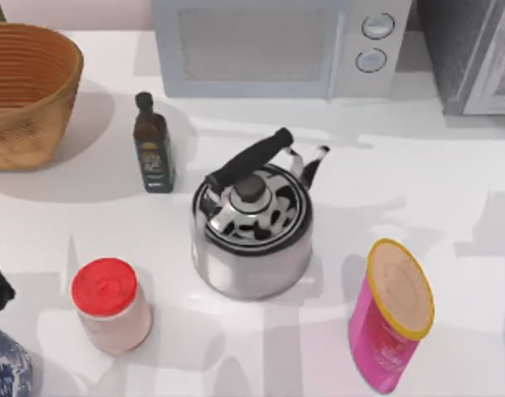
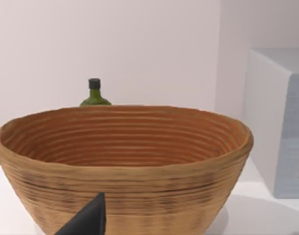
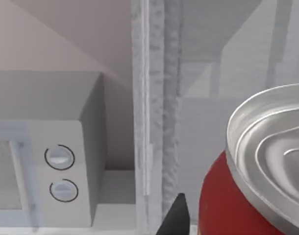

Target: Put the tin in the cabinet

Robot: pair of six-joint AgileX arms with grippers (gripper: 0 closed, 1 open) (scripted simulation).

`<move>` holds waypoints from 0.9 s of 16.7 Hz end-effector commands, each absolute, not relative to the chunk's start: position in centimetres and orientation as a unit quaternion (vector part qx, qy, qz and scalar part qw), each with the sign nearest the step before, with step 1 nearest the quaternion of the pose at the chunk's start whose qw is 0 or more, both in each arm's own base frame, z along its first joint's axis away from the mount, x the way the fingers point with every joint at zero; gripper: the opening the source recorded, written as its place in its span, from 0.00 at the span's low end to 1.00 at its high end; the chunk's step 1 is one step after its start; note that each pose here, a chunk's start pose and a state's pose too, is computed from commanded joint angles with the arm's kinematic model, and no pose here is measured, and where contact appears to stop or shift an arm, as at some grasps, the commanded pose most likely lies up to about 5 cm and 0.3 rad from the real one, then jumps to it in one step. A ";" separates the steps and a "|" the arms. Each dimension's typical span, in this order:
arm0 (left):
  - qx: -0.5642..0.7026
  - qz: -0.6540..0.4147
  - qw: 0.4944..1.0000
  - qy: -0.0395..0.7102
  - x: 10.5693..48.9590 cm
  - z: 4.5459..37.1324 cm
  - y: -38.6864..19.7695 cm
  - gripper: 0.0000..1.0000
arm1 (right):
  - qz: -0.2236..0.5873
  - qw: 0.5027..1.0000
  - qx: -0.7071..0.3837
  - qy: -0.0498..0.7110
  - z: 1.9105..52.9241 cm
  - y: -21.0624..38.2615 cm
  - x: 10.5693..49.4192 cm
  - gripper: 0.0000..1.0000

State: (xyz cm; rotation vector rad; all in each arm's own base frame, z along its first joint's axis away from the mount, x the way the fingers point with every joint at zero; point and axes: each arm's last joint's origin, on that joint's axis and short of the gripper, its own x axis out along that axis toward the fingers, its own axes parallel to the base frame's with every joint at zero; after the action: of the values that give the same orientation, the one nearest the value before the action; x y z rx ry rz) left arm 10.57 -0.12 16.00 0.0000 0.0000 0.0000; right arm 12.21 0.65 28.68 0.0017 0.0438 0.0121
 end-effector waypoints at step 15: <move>0.000 0.000 1.000 0.000 10.6 16.0 -0.1 1.00 | -0.009 1.000 0.000 -0.004 49.4 3.5 22.8 0.00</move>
State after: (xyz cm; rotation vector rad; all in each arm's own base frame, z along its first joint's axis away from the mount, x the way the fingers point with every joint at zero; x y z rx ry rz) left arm 10.57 -0.12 16.00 0.0000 0.0000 0.0000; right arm 22.82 3.49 49.42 -0.0002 -0.0089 -0.0181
